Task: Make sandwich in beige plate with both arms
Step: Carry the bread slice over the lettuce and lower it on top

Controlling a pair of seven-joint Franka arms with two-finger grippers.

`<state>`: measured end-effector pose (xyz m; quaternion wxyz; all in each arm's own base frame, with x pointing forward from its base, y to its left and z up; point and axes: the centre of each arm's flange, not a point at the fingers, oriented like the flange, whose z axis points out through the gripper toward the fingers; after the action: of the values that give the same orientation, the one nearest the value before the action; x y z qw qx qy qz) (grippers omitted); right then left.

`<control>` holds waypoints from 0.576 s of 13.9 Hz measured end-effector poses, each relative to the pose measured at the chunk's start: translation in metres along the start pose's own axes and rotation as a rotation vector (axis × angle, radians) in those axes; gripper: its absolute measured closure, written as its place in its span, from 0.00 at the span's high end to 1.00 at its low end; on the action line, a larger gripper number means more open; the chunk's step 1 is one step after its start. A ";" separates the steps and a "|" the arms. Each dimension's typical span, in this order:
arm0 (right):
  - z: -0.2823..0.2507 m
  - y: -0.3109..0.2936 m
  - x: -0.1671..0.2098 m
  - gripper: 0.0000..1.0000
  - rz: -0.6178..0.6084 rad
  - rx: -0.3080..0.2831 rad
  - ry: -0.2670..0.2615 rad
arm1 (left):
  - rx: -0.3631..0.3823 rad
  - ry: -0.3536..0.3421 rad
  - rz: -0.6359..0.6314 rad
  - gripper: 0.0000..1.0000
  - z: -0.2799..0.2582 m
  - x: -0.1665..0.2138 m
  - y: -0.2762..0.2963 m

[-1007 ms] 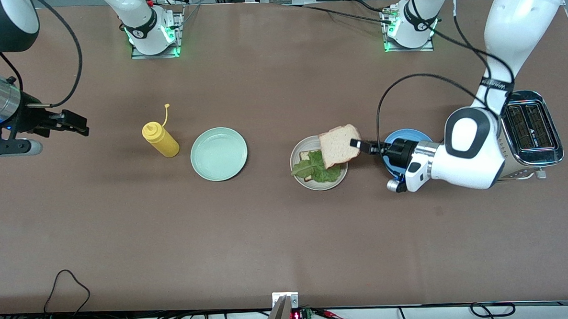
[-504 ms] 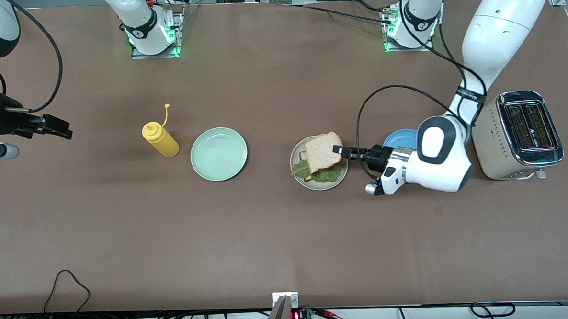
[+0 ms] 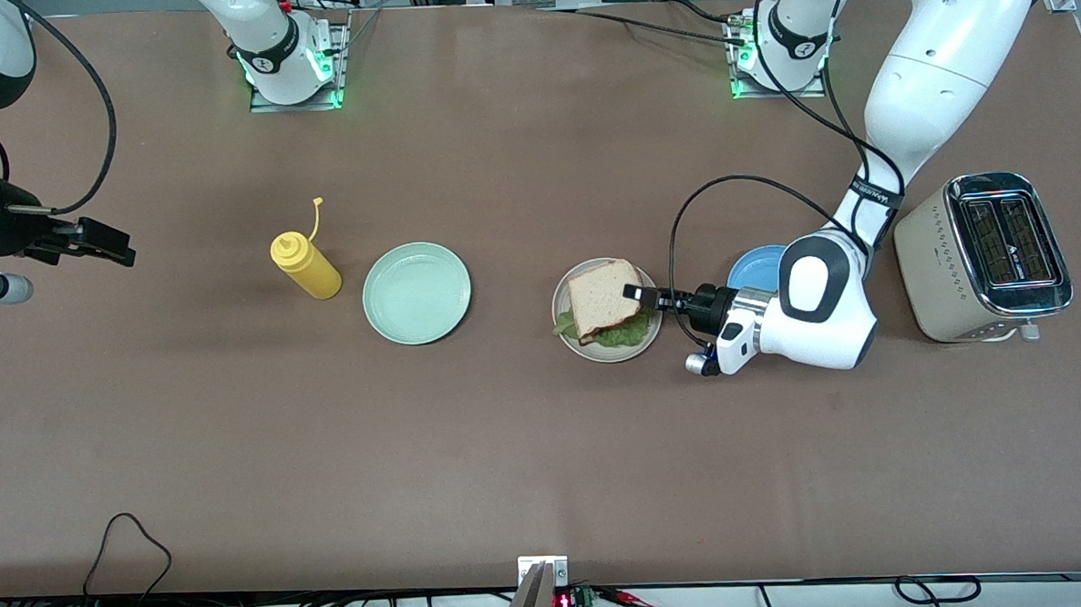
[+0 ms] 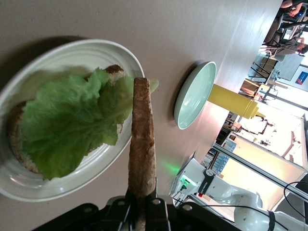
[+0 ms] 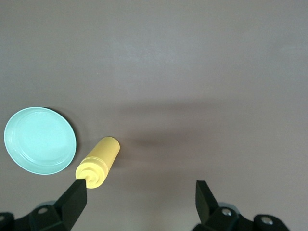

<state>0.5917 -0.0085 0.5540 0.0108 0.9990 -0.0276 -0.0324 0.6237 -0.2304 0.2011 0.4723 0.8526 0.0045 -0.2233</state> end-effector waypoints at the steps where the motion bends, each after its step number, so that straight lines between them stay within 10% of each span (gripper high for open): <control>1: 0.000 0.001 0.000 1.00 0.001 0.000 0.001 | -0.001 0.000 0.013 0.09 0.001 0.001 -0.003; 8: 0.000 0.002 0.000 1.00 0.003 -0.002 0.001 | -0.016 -0.003 0.009 0.20 0.009 0.011 -0.042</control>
<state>0.5919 -0.0104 0.5542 0.0118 0.9990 -0.0288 -0.0317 0.6212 -0.2169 0.1590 0.4800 0.8486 0.0016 -0.2226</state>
